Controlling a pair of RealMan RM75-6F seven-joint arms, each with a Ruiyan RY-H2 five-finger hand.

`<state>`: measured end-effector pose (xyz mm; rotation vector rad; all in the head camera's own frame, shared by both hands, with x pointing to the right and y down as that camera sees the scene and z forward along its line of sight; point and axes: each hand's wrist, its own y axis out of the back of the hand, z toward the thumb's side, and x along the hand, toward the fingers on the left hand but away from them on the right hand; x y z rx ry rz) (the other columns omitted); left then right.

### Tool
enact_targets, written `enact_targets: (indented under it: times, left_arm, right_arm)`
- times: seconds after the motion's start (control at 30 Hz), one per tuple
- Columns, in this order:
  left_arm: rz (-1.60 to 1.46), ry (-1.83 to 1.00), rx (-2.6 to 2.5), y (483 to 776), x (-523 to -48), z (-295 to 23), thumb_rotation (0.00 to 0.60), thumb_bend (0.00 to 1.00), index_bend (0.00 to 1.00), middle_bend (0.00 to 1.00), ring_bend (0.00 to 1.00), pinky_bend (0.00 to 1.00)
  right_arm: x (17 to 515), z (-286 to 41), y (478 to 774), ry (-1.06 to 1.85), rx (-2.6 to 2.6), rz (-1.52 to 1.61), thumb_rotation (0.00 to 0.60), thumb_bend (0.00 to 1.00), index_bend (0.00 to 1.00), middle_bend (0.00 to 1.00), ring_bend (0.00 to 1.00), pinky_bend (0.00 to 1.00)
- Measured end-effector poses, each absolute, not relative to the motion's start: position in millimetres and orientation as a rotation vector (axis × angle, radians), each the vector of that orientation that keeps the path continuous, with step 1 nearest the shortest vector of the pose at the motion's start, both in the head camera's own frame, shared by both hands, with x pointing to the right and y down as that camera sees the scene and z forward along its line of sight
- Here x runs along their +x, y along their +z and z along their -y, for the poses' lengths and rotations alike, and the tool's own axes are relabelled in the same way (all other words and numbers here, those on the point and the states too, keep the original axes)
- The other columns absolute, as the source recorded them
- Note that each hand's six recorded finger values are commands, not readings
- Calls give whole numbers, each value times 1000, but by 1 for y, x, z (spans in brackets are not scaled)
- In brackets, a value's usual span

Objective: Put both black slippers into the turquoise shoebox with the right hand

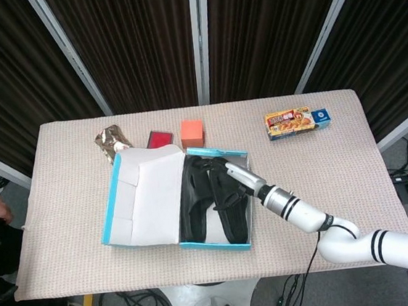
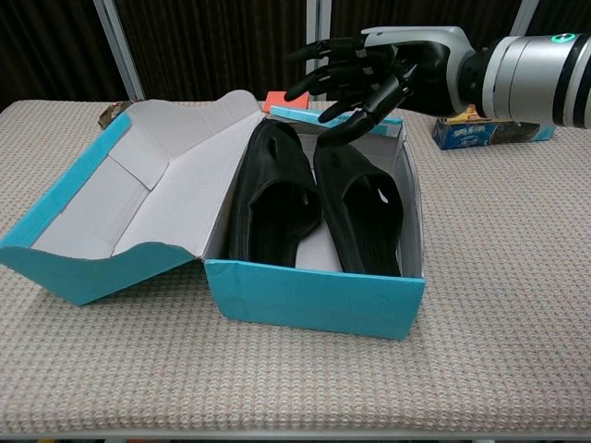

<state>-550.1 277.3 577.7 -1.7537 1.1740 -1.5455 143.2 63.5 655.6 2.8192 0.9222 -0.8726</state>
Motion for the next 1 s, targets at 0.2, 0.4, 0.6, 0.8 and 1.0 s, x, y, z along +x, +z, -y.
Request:
enact_targets:
  times: [0.2, 0.4, 0.6, 0.8, 1.0]
  left_arm:
    - [-1176, -1542, -1744, 577, -549, -275, 600, 0, 94, 162, 51, 81]
    - [-1175, -1525, -1731, 576, -546, -271, 600, 0, 94, 161, 51, 81]
    - [-1174, -1507, -1708, 572, -544, -268, 600, 0, 94, 162, 51, 81]
    - [-1171, -1486, -1689, 568, -539, -266, 600, 0, 95, 162, 51, 81]
    - [-1150, -1468, -1676, 563, -531, -267, 600, 0, 95, 162, 51, 81]
  right_arm:
    - [152, -59, 630, -784, 2934, -1029, 600, 0, 91, 204, 6, 174]
    - [186, -60, 604, -928, 3180, -1211, 600, 0, 91, 169, 0, 168]
    - [247, -80, 587, -1420, 3316, -1383, 600, 0, 92, 113, 0, 124]
    - [332, -133, 576, -2012, 3114, -1569, 600, 0, 83, 101, 0, 90]
    - [406, -199, 572, -2366, 2838, -1598, 600, 0, 48, 81, 0, 65]
